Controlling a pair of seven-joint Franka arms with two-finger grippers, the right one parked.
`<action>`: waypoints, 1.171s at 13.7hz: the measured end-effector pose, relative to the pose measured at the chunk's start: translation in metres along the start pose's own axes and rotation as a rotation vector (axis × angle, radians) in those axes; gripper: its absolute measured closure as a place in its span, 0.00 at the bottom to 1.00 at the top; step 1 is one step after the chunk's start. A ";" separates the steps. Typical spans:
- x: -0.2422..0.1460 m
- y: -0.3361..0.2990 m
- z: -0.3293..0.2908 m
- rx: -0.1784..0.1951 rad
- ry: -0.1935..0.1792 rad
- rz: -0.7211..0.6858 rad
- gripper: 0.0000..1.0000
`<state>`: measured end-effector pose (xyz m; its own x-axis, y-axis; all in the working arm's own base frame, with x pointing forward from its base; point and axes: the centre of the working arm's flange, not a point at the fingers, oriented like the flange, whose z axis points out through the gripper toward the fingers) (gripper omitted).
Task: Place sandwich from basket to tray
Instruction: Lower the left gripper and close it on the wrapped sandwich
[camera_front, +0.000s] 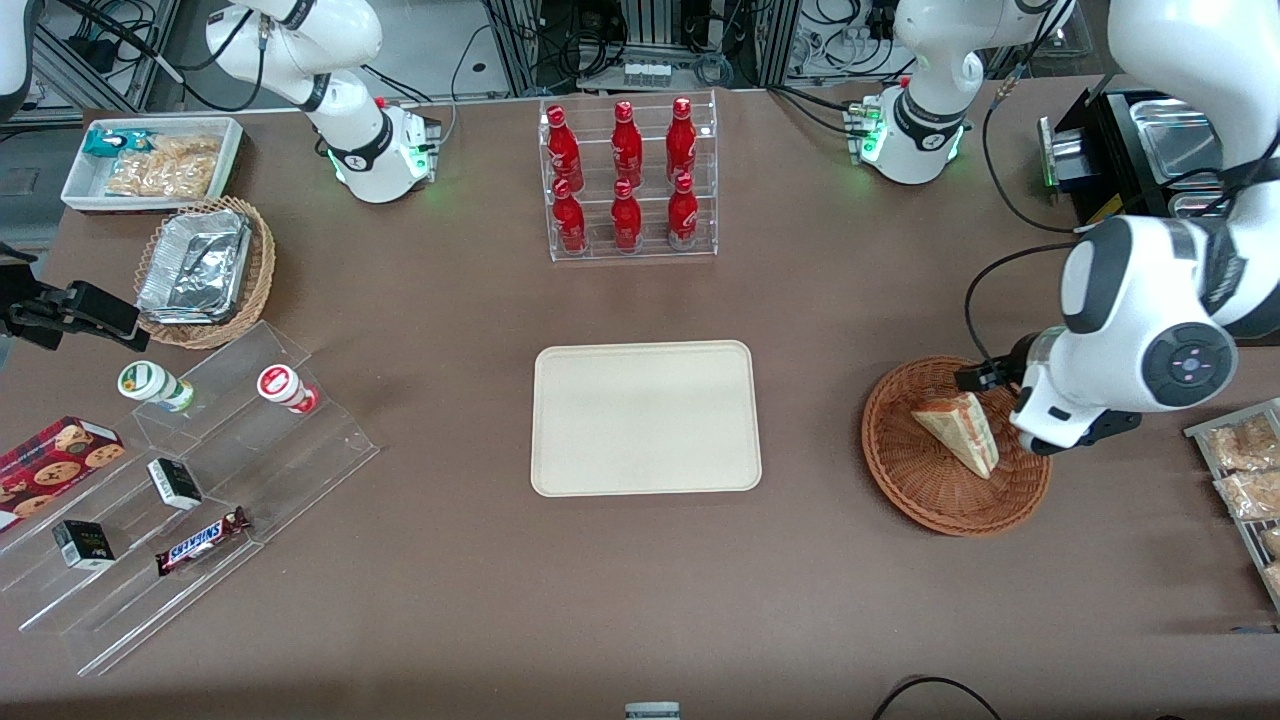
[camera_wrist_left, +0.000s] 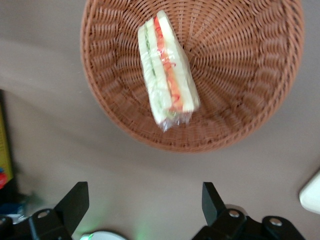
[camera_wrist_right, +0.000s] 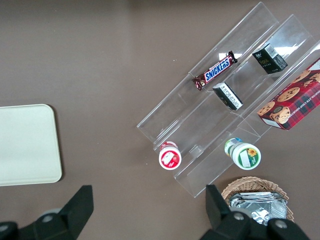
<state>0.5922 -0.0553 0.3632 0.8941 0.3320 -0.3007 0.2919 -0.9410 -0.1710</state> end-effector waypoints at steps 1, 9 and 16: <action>0.003 0.001 0.015 -0.010 0.017 -0.028 0.00; 0.040 0.001 0.089 -0.094 0.083 -0.180 0.00; 0.051 0.000 0.133 -0.119 0.063 -0.332 0.20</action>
<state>0.5925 -0.0298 0.2234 0.7621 0.6197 -0.1878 0.6041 -0.7848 -0.1383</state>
